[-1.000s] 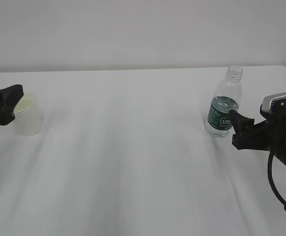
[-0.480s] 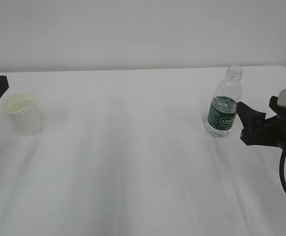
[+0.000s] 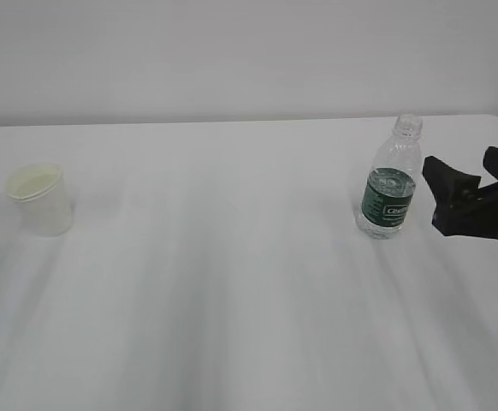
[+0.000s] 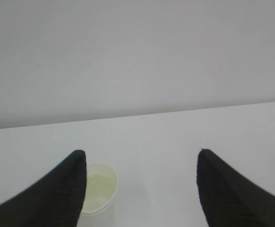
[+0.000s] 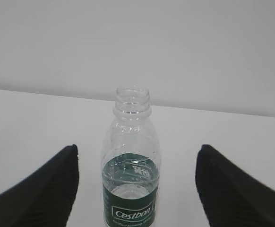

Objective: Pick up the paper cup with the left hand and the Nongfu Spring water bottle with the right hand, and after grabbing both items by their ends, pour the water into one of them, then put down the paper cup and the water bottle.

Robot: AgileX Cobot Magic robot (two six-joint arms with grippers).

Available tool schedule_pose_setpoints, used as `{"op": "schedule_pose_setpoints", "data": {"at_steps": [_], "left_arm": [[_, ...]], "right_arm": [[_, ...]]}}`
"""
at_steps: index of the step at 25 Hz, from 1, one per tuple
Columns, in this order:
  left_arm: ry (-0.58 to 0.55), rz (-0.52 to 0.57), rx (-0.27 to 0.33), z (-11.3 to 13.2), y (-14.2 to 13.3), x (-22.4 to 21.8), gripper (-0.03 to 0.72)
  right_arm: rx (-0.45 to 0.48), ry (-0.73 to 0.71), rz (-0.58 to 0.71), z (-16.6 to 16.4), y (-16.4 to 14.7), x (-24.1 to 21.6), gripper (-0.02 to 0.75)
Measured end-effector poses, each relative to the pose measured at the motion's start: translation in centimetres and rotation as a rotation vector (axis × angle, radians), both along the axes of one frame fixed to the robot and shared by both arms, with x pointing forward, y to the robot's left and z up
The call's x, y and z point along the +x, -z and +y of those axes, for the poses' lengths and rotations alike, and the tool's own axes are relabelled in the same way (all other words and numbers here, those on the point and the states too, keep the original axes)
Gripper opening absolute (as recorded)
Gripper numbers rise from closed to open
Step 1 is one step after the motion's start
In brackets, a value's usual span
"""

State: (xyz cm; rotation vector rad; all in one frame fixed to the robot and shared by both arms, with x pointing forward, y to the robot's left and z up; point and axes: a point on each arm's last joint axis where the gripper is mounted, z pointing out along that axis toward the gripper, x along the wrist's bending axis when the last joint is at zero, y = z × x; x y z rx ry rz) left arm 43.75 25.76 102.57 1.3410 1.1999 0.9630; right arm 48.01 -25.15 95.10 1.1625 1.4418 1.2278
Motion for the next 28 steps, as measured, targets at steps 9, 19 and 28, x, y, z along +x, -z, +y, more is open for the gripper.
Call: {"op": "schedule_pose_setpoints", "data": {"at_steps": [9, 19, 28], "left_arm": [[0.011, 0.003, -0.011, 0.3, -1.2, -1.7, 0.521], [0.033, 0.054, -0.005, 0.3, -2.7, -2.6, 0.518], [0.042, 0.037, -0.01, 0.6, -3.7, -4.2, 0.515]], "right_arm": [[0.007, -0.003, -0.002, -0.2, -2.0, -1.0, 0.587], [0.002, -0.01, 0.002, -0.4, -3.9, -2.4, 0.587], [-0.054, -0.025, 0.012, -0.7, -6.1, -3.9, 0.587]]}}
